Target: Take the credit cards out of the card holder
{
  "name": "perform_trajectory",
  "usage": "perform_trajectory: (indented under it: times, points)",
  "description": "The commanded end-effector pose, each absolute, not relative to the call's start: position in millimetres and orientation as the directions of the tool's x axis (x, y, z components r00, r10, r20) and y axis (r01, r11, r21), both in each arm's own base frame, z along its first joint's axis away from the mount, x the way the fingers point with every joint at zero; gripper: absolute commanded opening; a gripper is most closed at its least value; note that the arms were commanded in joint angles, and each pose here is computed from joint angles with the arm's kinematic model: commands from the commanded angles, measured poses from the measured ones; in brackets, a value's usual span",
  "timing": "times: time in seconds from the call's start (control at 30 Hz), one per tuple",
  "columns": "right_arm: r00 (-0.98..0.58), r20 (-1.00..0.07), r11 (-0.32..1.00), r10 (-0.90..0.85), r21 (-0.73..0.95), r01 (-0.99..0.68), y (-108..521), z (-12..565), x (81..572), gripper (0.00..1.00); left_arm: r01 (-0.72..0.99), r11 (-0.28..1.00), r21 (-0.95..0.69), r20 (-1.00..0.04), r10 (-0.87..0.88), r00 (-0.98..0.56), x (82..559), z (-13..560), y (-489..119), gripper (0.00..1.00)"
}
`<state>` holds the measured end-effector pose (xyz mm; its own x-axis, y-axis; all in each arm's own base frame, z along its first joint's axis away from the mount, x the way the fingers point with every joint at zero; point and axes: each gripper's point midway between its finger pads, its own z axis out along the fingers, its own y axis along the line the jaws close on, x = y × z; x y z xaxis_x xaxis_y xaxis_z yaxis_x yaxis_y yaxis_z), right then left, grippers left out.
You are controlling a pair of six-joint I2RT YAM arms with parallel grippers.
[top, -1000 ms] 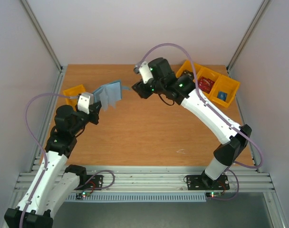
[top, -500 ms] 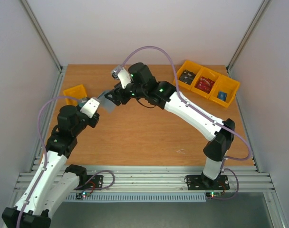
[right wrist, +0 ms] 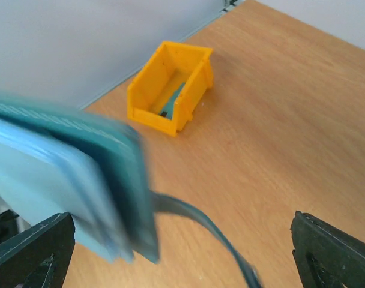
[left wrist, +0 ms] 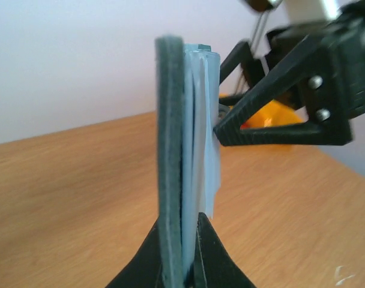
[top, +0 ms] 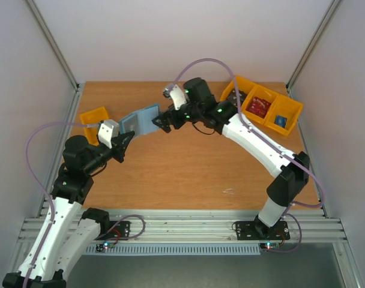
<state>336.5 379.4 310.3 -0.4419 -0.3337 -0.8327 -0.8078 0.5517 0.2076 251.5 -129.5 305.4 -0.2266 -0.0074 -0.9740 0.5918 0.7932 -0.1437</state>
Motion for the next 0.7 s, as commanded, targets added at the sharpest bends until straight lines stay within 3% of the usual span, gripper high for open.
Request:
perform_trajectory:
  times: [0.0,0.13,0.27,0.5,0.67]
  points:
    - [-0.368,-0.871,0.346,-0.325,0.253,-0.904,366.9,337.2,305.5,0.99,0.723,0.663,-0.193,-0.981,-0.150,-0.123,230.7,356.7,-148.1,0.00]
    - [-0.343,-0.883,0.178,-0.321,0.300,-0.937,369.0,351.0,281.1,0.98,0.816,0.554,-0.166,-0.984,-0.143,-0.104,211.3,365.9,-162.9,0.00]
    - [-0.342,-0.884,0.015,-0.320,0.356,-0.934,375.4,362.6,259.9,0.97,0.830,0.531,-0.170,-0.984,-0.143,-0.110,209.2,368.1,-165.8,0.00]
    - [-0.365,-0.874,-0.057,-0.320,0.402,-0.914,378.5,372.0,250.4,0.88,0.798,0.572,-0.188,-0.981,-0.143,-0.129,215.8,364.8,-160.9,0.00]
    - [-0.367,-0.869,-0.047,-0.332,0.404,-0.914,381.0,373.5,248.0,0.89,0.638,0.742,-0.206,-0.978,-0.127,-0.168,249.6,347.6,-136.2,0.00]
